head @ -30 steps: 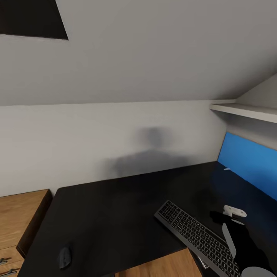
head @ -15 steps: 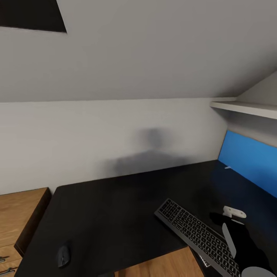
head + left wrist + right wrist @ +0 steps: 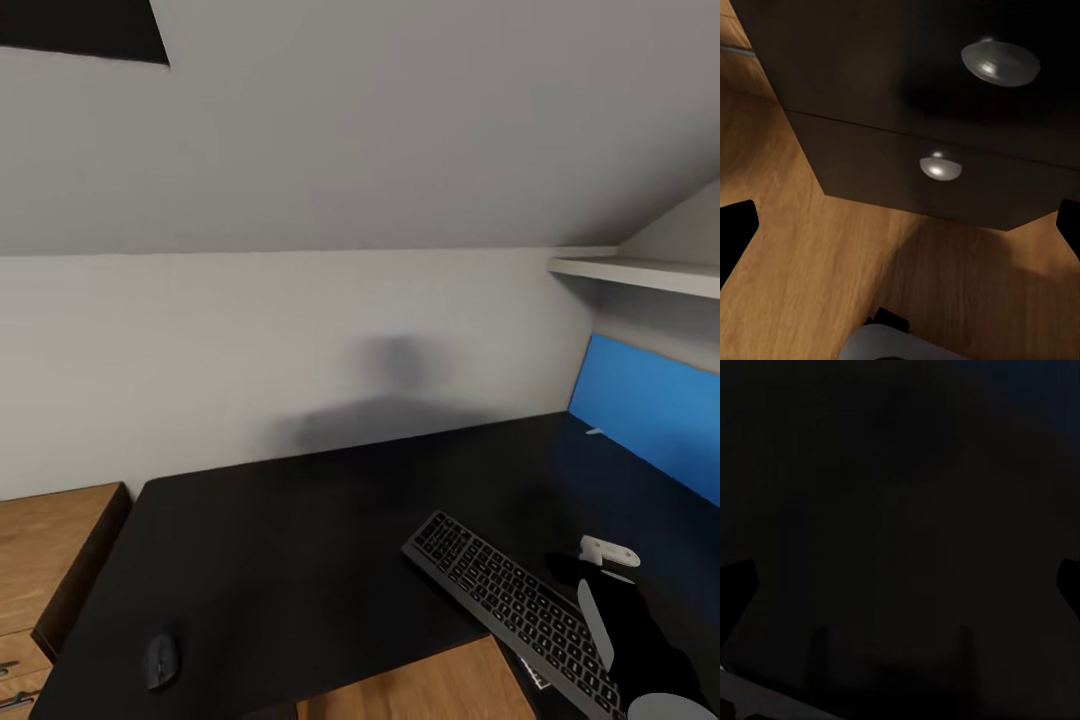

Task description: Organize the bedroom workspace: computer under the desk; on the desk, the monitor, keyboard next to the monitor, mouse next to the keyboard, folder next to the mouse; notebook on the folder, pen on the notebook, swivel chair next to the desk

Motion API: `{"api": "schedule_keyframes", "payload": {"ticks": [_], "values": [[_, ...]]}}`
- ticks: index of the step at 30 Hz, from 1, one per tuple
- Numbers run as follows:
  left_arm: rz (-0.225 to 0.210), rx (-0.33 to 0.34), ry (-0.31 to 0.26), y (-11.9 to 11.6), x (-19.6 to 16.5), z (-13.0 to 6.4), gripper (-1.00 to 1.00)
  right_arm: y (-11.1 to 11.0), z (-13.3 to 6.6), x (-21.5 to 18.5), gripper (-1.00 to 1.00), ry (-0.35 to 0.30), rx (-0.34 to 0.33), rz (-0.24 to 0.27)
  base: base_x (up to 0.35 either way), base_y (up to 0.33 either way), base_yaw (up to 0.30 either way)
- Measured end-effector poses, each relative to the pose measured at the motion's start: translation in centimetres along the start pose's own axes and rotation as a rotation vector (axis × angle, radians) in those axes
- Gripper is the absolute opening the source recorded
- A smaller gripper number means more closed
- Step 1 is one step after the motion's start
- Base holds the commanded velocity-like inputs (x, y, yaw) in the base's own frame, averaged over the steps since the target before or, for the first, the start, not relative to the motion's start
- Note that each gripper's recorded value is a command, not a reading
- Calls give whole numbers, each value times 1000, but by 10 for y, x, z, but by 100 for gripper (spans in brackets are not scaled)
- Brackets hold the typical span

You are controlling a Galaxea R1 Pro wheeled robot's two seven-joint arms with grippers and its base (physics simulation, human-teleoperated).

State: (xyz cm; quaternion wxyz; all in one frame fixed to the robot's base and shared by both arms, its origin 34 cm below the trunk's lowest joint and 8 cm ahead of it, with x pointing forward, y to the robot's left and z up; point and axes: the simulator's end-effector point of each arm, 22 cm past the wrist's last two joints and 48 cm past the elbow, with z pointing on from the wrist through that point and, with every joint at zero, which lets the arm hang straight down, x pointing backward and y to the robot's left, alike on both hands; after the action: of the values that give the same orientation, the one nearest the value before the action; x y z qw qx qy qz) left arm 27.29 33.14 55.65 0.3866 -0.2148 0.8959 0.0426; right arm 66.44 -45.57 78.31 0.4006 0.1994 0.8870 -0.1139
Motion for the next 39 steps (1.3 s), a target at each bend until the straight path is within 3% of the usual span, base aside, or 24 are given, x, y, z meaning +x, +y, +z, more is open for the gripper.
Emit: {"api": "schedule_keyframes", "payload": {"ticks": [39], "values": [[2, 1, 0, 4, 24, 25, 100, 2, 23, 26, 100, 0, -2, -3, 0, 0, 0]]}}
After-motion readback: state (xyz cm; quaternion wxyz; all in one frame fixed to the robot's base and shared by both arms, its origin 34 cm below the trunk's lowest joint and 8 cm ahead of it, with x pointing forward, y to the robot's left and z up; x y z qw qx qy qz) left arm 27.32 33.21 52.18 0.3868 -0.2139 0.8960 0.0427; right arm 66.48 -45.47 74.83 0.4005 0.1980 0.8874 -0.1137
